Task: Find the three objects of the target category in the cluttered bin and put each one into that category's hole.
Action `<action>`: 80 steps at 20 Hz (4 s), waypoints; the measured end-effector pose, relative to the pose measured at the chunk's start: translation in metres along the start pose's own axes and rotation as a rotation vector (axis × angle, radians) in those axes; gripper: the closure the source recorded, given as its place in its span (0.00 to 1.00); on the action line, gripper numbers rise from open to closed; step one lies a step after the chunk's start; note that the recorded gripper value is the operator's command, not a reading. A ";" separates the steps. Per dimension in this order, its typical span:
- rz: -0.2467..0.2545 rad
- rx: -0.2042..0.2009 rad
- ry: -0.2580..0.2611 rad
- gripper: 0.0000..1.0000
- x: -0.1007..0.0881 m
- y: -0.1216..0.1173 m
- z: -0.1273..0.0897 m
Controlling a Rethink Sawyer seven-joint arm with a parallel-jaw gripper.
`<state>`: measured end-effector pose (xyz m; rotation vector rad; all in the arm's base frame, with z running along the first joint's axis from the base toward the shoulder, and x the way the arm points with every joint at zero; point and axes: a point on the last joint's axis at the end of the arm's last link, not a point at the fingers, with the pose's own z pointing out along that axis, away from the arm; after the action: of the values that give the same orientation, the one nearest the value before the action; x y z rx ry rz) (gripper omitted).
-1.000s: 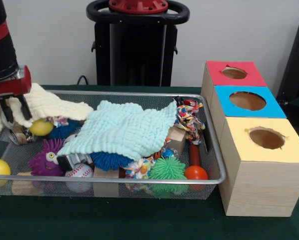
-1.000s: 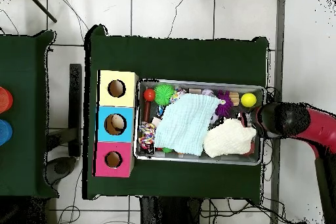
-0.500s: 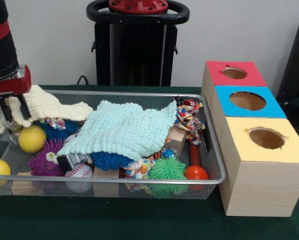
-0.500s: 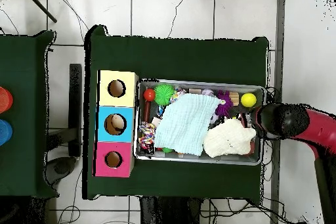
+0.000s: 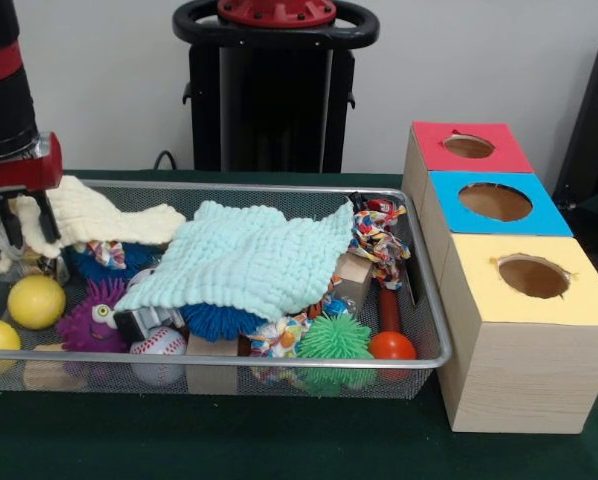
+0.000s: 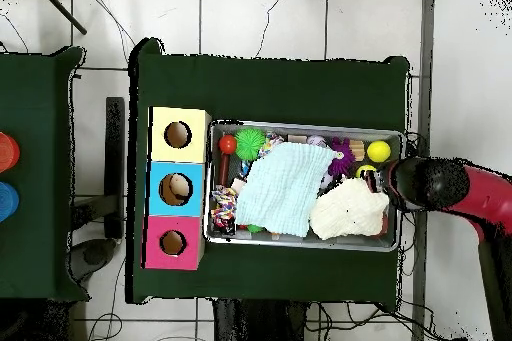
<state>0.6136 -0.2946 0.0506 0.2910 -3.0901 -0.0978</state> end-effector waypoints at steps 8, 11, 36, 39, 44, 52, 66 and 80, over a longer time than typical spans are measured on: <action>-0.022 0.036 -0.004 1.00 -0.009 0.006 -0.017; -0.032 0.053 -0.007 1.00 -0.014 0.010 -0.023; -0.044 0.168 -0.073 1.00 -0.033 0.026 -0.043; -0.044 0.179 -0.080 1.00 -0.033 0.029 -0.042; -0.040 0.181 -0.082 1.00 -0.030 0.034 -0.040; -0.041 0.165 -0.069 1.00 -0.020 0.061 -0.027; -0.021 0.152 -0.037 1.00 -0.006 0.089 -0.039; 0.034 0.169 -0.060 1.00 0.001 0.085 -0.056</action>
<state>0.5990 -0.2150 0.1120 0.2453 -3.1668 0.1594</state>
